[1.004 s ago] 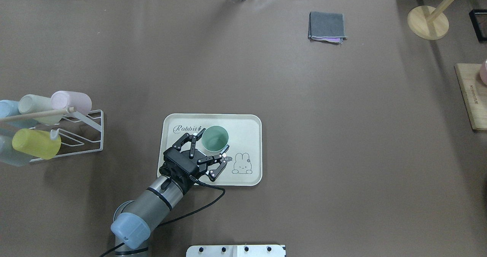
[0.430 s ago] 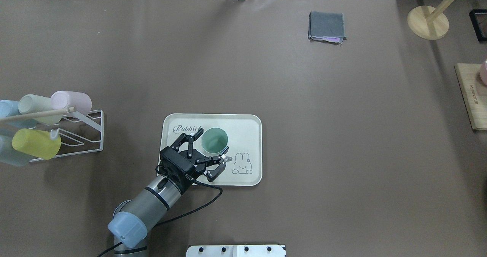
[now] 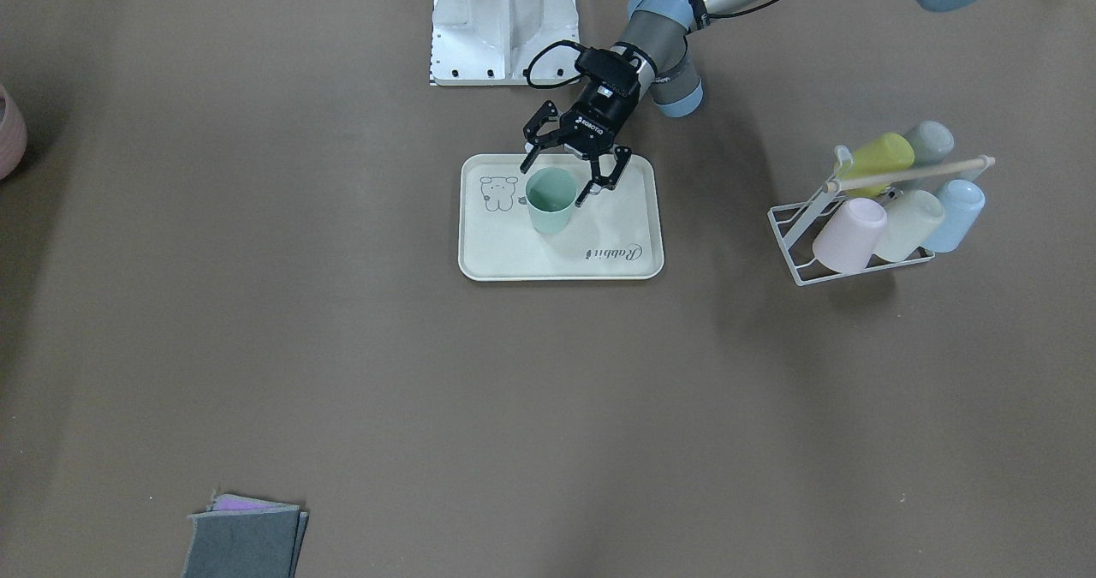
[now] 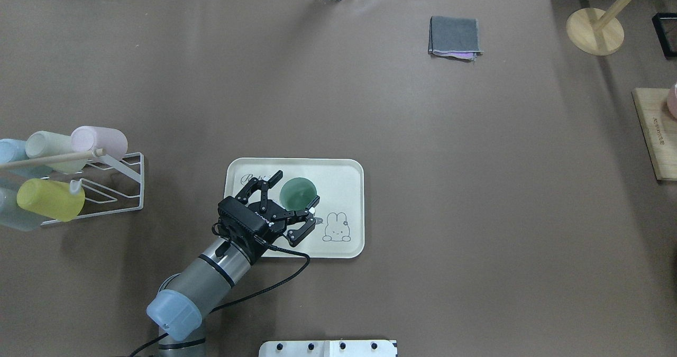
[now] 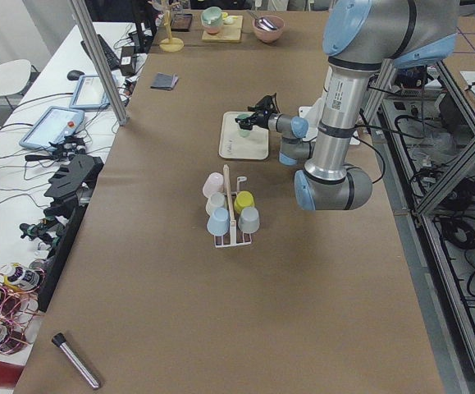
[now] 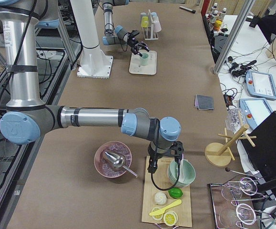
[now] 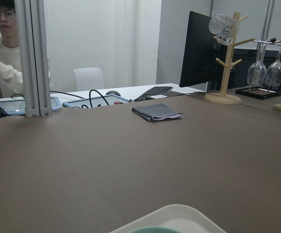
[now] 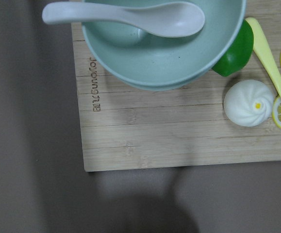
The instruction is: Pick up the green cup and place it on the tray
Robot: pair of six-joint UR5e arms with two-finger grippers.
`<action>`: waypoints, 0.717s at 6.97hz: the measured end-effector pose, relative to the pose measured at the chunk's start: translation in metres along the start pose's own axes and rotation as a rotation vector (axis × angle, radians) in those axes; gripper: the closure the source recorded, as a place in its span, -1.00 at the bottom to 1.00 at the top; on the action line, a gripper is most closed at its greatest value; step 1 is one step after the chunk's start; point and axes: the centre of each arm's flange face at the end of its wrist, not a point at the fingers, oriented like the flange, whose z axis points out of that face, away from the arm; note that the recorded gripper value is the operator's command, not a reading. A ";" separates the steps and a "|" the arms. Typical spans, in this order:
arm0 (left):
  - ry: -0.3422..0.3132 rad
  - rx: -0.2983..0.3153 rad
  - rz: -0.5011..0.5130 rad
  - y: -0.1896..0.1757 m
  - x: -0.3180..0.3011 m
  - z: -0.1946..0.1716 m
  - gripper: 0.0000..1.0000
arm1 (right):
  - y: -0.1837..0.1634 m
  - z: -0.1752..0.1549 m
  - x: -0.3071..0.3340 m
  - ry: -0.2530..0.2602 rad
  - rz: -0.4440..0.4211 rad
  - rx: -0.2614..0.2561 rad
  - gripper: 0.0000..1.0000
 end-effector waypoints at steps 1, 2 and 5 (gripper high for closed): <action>0.001 0.012 -0.003 -0.016 -0.003 0.002 -0.95 | -0.001 -0.001 -0.001 0.000 -0.001 0.002 -1.00; 0.002 0.010 0.006 -0.033 -0.010 0.002 -0.95 | -0.001 -0.002 -0.001 0.000 -0.002 0.004 -1.00; 0.014 -0.058 0.060 -0.087 -0.052 -0.001 -0.95 | -0.003 -0.002 -0.001 0.000 0.000 0.003 -1.00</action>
